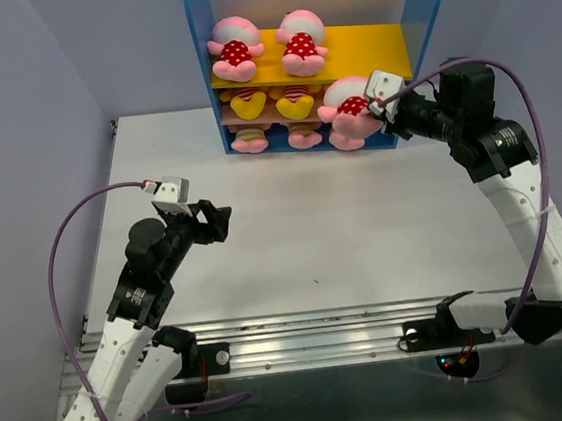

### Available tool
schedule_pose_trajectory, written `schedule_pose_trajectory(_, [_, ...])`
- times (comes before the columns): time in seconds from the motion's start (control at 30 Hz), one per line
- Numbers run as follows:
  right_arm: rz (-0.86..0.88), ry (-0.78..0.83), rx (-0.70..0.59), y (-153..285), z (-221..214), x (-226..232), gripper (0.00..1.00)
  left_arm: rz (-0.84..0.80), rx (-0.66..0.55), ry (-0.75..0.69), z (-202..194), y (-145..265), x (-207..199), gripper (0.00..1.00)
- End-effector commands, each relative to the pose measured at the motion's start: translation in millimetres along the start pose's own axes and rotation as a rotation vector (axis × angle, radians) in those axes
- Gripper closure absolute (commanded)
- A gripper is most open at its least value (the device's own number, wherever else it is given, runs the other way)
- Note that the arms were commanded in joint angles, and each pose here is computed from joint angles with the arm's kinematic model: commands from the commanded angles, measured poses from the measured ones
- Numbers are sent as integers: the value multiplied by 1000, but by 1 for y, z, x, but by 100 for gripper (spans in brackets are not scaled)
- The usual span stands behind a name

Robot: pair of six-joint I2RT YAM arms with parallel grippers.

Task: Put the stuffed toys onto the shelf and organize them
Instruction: Pass the stuffed toy from the left arm to the right, then place the stuffed toy onto shelf

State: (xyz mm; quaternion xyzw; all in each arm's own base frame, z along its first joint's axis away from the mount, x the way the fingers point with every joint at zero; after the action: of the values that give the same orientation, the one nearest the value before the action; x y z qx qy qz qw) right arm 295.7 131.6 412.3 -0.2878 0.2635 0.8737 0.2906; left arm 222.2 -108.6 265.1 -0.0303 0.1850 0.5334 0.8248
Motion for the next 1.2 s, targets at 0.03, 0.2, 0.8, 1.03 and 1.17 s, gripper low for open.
schedule_pose_trajectory(0.03, [-267,51,-43,14,33,-73,99,44,-65,-88,9,6,9,16])
schedule_pose_trajectory(0.2, [-351,53,-24,9,26,-101,99,45,-47,-101,6,1,11,16])
schedule_pose_trajectory(0.8, [-318,96,-22,-47,-58,-173,99,80,-75,-98,8,7,15,15])
schedule_pose_trajectory(1.03, [-220,84,-67,-84,-90,-167,99,90,-74,-96,7,7,17,15])
schedule_pose_trajectory(1.17, [-203,63,-54,-100,-110,-168,98,94,-70,-96,7,6,17,16])
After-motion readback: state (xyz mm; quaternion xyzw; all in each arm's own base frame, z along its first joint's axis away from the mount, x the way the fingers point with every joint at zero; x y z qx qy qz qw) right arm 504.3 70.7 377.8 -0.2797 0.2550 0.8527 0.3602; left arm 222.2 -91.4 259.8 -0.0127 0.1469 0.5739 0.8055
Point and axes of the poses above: each gripper's point midway between its finger pads, its own y axis back along the fingers, its own x axis along the line the jaws close on, z = x × y, the point moved 4 cm from there along y, back along the fingers, and after that the axes turned 5 degrees about y, right-handed, at the moved point
